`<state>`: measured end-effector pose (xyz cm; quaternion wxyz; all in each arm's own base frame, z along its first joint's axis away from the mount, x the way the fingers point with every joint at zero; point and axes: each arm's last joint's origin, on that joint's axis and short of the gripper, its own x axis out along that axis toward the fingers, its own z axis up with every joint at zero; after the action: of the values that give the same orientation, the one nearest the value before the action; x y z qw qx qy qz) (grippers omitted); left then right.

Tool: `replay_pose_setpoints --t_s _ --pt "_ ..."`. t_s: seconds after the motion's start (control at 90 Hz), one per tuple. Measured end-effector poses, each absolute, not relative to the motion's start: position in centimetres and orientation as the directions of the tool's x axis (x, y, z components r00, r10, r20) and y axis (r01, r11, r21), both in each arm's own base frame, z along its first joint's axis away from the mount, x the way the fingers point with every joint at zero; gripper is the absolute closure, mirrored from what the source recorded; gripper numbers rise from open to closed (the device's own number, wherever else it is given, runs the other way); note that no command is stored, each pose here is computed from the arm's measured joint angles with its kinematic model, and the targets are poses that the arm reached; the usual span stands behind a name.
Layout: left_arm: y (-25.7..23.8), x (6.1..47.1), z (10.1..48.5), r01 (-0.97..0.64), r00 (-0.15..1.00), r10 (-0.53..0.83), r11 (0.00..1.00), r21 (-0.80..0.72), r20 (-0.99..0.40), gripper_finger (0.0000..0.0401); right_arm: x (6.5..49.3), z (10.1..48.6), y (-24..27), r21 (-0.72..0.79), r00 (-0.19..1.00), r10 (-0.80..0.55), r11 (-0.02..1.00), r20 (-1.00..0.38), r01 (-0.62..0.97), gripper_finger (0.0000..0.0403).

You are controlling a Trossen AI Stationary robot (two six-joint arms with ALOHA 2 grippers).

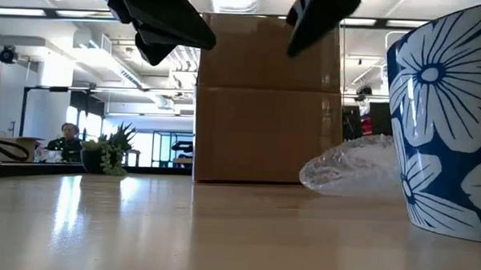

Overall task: Wrap mug
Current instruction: Prepare the bubble wrap

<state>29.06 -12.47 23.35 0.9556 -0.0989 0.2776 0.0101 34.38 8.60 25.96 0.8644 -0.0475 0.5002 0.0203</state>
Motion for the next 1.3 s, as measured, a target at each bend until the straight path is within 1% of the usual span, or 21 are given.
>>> replay_pose_setpoints --t_s 0.089,0.156,0.233,0.322,0.533,0.611,0.689,0.8,0.933,1.0,1.156,1.222,1.3 --pt "-12.5 29.1 23.4 -0.075 0.845 -0.036 0.98 -0.185 -0.533 0.04 33.5 25.4 8.6 -0.008 0.402 0.016 0.998 -0.915 -0.059 0.04" --pt "-12.5 29.1 23.3 -0.075 0.845 -0.036 0.98 -0.185 -0.533 0.04 32.4 24.7 8.5 0.013 0.292 0.014 1.0 -0.956 -0.005 0.0398" --pt "-12.5 29.0 23.3 -0.075 0.845 -0.036 0.98 -0.185 -0.533 0.04 30.8 23.4 8.6 0.017 0.156 0.005 0.997 -0.988 0.076 0.0386" --pt "-12.5 29.0 23.3 -0.073 0.845 -0.037 0.98 -0.185 -0.534 0.04 29.2 22.2 9.6 0.019 0.062 0.012 0.993 -0.998 0.117 0.0359" --pt "-12.5 29.0 23.3 -0.071 0.845 -0.037 0.981 -0.181 -0.534 0.04 25.9 20.8 12.9 0.029 -0.034 0.034 0.99 -0.999 0.136 0.0268" --pt "-12.5 29.0 23.3 -0.07 0.845 -0.037 0.981 -0.179 -0.534 0.04 24.9 21.3 14.2 0.099 -0.046 0.107 0.984 -0.993 0.151 0.0239" --pt "-12.5 29.0 23.3 -0.07 0.845 -0.037 0.981 -0.179 -0.534 0.04 24.1 22.0 15.5 0.148 -0.027 0.153 0.977 -0.988 0.153 0.0218" --pt "-12.5 29.0 23.3 -0.07 0.845 -0.037 0.981 -0.178 -0.534 0.04 22.9 23.0 17.6 0.21 0.056 0.205 0.972 -0.977 0.11 0.0199" --pt "-12.5 29.0 23.3 -0.07 0.845 -0.037 0.981 -0.179 -0.534 0.04 21.9 23.2 20.3 0.282 0.145 0.269 0.957 -0.952 0.075 0.0189" --pt "-12.5 29.0 23.3 -0.07 0.845 -0.037 0.981 -0.178 -0.534 0.04 21.4 23.0 21.1 0.269 0.175 0.253 0.961 -0.951 0.072 0.0186" --pt "-12.5 29.0 23.3 -0.07 0.845 -0.037 0.981 -0.179 -0.533 0.04 20.5 21.3 21.4 0.15 0.179 0.131 0.984 -0.975 0.098 0.0187" --pt "-12.5 29.0 23.4 -0.07 0.845 -0.037 0.981 -0.179 -0.533 0.04 20.5 20.4 21.3 0.141 0.168 0.121 0.984 -0.978 0.11 0.0191" --pt "-12.5 29.0 23.4 -0.07 0.846 -0.037 0.981 -0.181 -0.532 0.04 20.3 19.3 21.3 0.155 0.119 0.142 0.982 -0.983 0.106 0.0196"
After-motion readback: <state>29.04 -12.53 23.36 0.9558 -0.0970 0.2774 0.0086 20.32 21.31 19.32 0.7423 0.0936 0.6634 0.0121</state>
